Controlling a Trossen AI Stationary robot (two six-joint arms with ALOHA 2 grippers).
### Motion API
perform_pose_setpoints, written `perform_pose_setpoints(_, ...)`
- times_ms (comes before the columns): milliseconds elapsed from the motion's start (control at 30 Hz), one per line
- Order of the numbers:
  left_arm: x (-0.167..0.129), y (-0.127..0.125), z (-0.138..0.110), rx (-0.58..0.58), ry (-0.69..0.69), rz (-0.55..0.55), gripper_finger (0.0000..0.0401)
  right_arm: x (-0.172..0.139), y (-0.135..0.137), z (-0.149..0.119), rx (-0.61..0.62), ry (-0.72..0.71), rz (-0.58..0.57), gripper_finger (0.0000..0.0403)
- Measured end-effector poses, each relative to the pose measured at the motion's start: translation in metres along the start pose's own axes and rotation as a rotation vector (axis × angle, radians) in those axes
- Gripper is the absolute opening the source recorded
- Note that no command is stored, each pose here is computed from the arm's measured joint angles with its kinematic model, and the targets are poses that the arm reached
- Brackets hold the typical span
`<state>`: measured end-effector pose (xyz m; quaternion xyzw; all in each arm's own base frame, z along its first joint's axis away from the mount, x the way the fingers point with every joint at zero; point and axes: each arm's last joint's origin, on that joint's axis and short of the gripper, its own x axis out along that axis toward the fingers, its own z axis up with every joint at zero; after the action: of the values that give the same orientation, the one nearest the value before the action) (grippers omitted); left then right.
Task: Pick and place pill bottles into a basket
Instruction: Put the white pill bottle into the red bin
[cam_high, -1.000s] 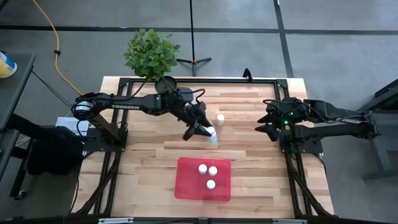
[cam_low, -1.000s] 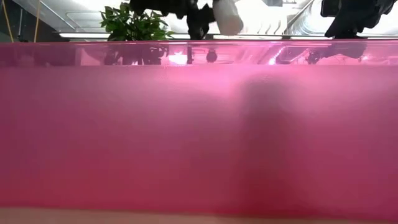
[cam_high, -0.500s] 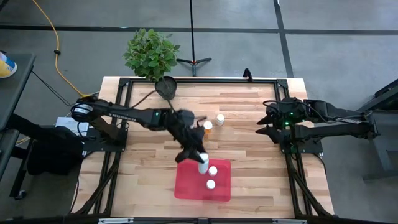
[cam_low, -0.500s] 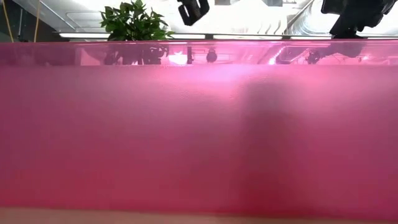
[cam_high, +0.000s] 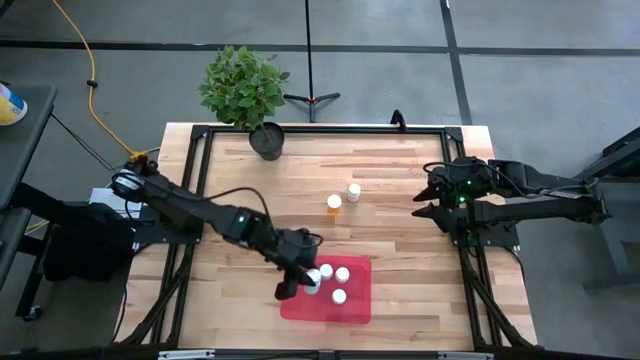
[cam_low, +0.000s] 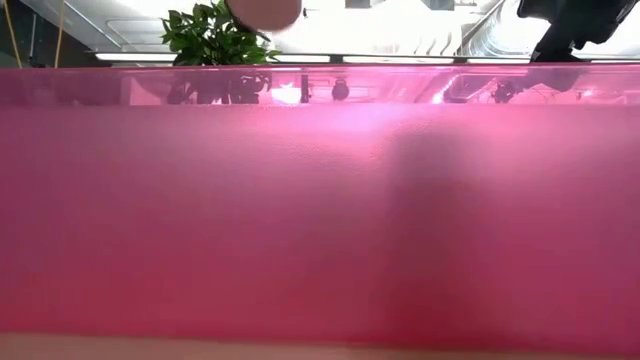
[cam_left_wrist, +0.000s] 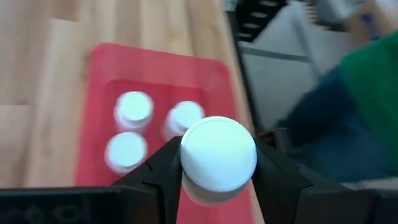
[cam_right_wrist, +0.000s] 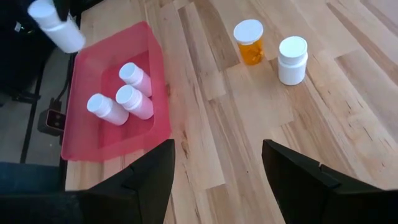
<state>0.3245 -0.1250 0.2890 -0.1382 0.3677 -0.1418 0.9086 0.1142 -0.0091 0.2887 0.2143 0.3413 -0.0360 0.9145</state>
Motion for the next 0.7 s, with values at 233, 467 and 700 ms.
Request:
perform_pose_setpoints(233,0.006,-0.015,-0.015,0.060,-0.020,0.229,0.0191,0.000,0.000,0.000,-0.005,0.000,0.001,0.0232)
perform_pose_setpoints(467,0.030,-0.019,-0.025,0.072,0.007,0.251,0.0191,0.000,0.000,0.000,-0.005,0.000,0.001,0.0232)
perform_pose_setpoints(700,0.059,-0.022,-0.046,0.091,0.109,0.245,0.0191,0.000,0.000,-0.001,-0.011,0.009,0.003,0.0232)
